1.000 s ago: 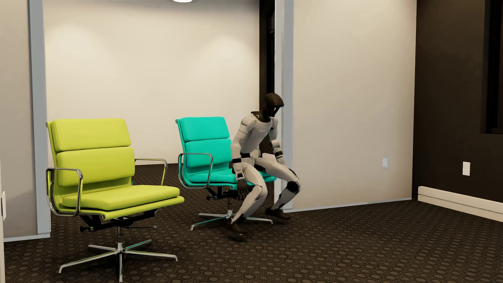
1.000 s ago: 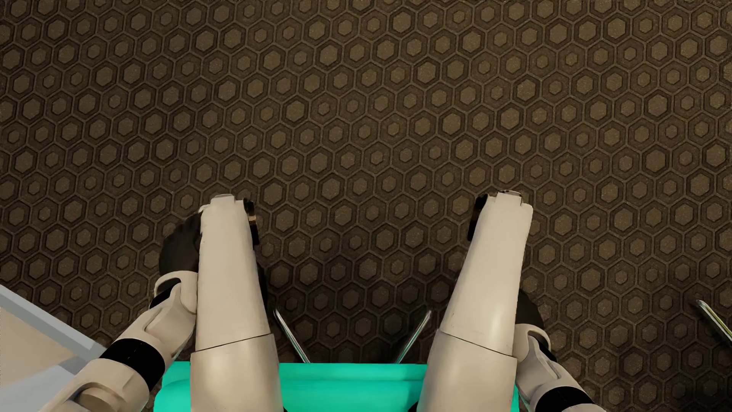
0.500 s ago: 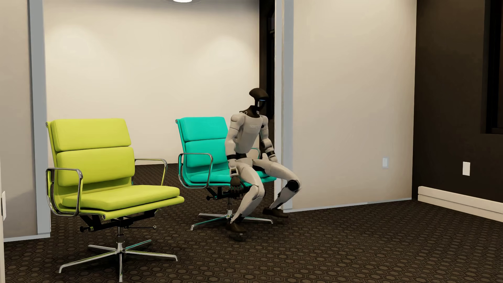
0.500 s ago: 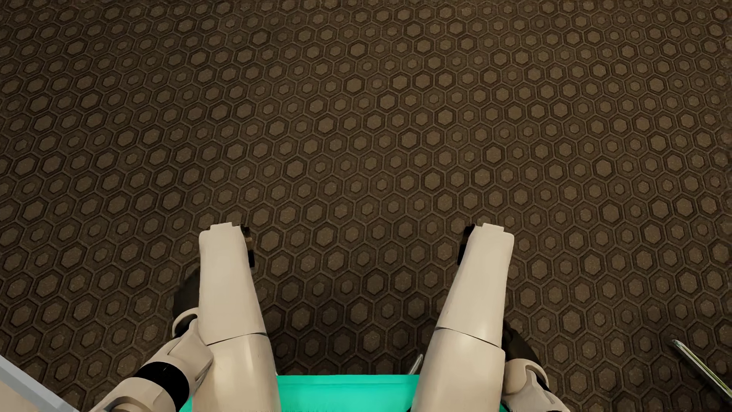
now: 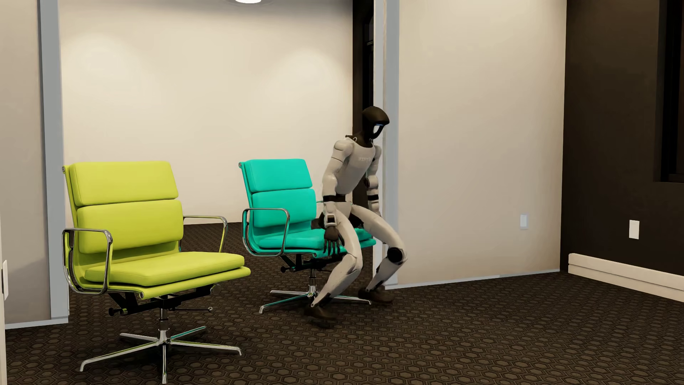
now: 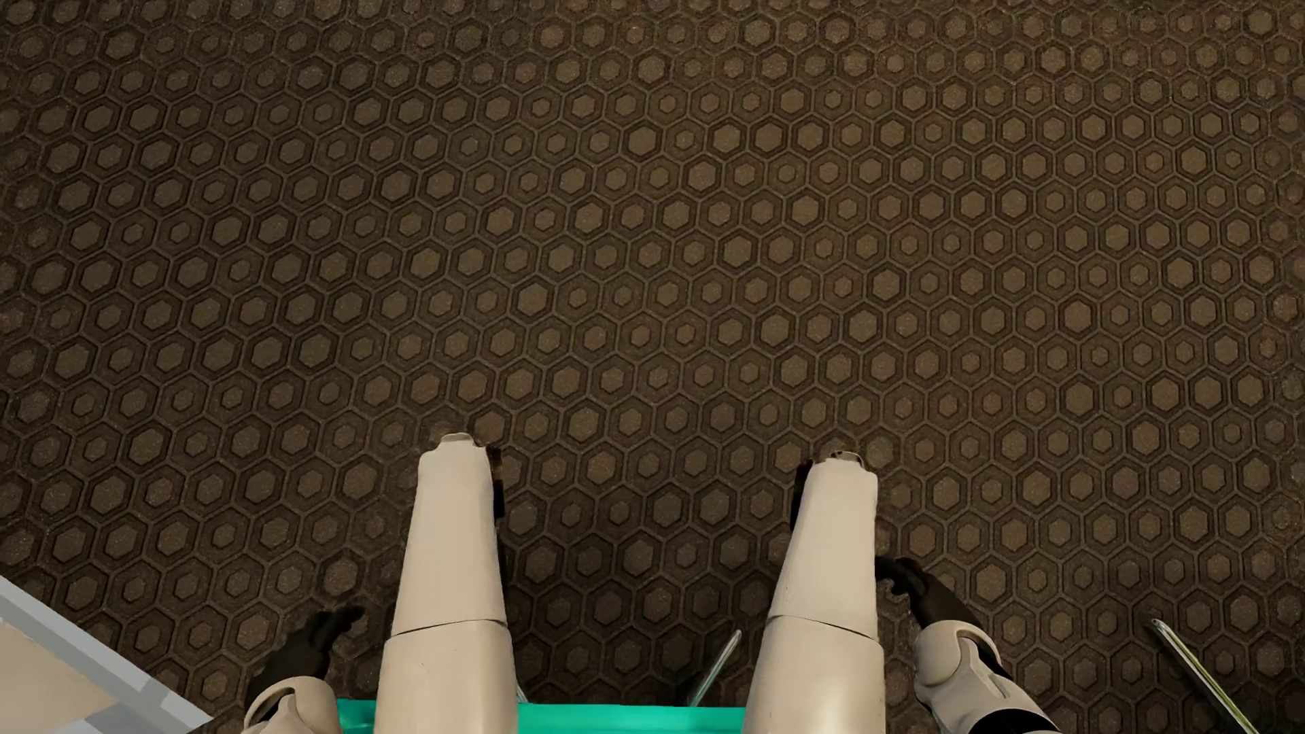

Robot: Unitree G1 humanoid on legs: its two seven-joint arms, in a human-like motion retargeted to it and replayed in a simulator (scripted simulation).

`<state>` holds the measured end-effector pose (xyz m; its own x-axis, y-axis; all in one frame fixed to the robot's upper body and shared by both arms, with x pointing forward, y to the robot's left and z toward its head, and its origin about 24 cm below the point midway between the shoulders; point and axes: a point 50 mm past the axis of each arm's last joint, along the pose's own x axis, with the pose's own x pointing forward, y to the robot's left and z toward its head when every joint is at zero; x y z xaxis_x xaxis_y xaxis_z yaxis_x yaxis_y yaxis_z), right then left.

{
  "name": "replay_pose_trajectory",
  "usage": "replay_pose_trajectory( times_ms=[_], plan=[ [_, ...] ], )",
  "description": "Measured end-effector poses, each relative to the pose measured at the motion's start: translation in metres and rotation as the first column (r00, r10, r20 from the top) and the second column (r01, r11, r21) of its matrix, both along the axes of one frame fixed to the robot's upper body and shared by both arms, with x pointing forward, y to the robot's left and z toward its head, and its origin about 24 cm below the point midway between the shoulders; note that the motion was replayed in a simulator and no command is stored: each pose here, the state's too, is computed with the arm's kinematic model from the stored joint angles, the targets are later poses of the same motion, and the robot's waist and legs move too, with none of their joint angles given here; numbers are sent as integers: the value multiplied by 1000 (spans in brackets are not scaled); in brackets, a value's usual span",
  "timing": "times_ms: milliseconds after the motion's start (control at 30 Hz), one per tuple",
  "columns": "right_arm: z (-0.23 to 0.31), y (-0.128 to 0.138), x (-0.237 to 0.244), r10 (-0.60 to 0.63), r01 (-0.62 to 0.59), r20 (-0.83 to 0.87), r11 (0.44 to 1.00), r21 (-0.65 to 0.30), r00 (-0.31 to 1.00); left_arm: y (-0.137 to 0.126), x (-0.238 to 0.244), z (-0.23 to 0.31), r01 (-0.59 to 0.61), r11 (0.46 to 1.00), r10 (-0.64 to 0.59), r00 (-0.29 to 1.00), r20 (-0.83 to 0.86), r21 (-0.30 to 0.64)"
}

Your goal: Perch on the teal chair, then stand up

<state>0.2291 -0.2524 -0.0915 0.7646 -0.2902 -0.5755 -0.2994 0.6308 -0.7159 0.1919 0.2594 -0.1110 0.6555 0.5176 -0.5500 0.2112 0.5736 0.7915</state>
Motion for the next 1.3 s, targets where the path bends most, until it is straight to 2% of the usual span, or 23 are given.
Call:
replay_pose_trajectory(
  times_ms=[33, 67, 100, 133, 233, 300, 333, 367, 433, 467, 533, 633, 700, 767, 867, 933, 1033, 1067, 1133, 1233, 1267, 1300],
  plan=[
    [-1, -1, -3, -1, 1, -1, 1000, 17, 1000, -3, -9, -6, -7, 999, 6, 1000, -13, -50],
    [-2, 3, -2, 20, -20, -6, 999, 39, 1000, -1, -22, -13, 12, 999, -16, 996, -89, -36],
    [-2, 6, -5, 33, -33, 13, 998, 53, 999, -10, -19, -11, -11, 992, 15, 999, 33, -129],
    [-8, 11, -11, 65, -62, -27, 994, 88, 998, 0, -43, -21, 7, 997, -17, 990, -141, -71],
    [-19, 22, -31, 135, -129, -55, 986, 107, 989, 0, -66, -31, 62, 994, -82, 967, -241, -90],
    [-33, 22, -55, 122, -104, -145, 987, 126, 982, -6, -72, -35, 62, 989, -99, 953, -285, -135],
    [-36, 23, -61, 108, -91, -140, 988, 122, 984, -9, -60, -31, 95, 987, -123, 966, -226, -130],
    [-44, 23, -77, 88, -58, -213, 988, 144, 973, -13, -57, -31, 97, 985, -126, 967, -223, -140],
    [-51, 21, -93, 23, 23, -253, 984, 176, 967, -31, -24, -20, 194, 971, -210, 972, -107, -141],
    [-54, 23, -99, -18, 72, -252, 976, 207, 968, -39, -6, -13, 255, 957, -265, 963, -55, -135],
    [-61, 21, -120, -54, 122, -308, 971, 206, 950, -57, 32, 8, 358, 926, -351, 933, 80, -121],
    [-66, 16, -145, -114, 207, -372, 953, 220, 921, -86, 63, 31, 465, 880, -441, 875, 199, -96],
    [-69, 17, -162, -143, 241, -401, 948, 206, 905, -83, 61, 29, 435, 897, -414, 889, 196, -79],
    [-69, 14, -167, -99, 200, -427, 959, 199, 899, -71, 36, 12, 341, 932, -324, 936, 137, -125],
    [-59, -2, -137, -71, 155, -371, 967, 201, 926, -48, -17, -19, 211, 954, -228, 972, -59, -211],
    [-51, -12, -116, -17, 72, -348, 987, 146, 938, -34, -66, -37, 52, 977, -92, 977, -191, -205],
    [-33, -15, -71, 37, -10, -245, 994, 109, 969, -15, -133, -51, -122, 977, 49, 926, -374, -176],
    [-23, -17, -52, 79, -55, -204, 991, 122, 976, -14, -141, -52, -173, 961, 69, 905, -421, -216],
    [-11, -9, -28, 125, -113, -112, 987, 112, 986, -7, -168, -52, -239, 950, 132, 891, -434, -202],
    [-7, 3, -22, 202, -192, -70, 973, 131, 977, 4, -201, -49, -332, 931, 234, 861, -451, -151],
    [-8, -3, -27, 198, -187, -101, 976, 111, 975, 5, -205, -49, -325, 933, 215, 848, -485, -155],
    [-20, -2, -49, 113, -94, -117, 984, 154, 987, 7, -217, -48, -342, 934, 241, 822, -516, -109]
  ],
)
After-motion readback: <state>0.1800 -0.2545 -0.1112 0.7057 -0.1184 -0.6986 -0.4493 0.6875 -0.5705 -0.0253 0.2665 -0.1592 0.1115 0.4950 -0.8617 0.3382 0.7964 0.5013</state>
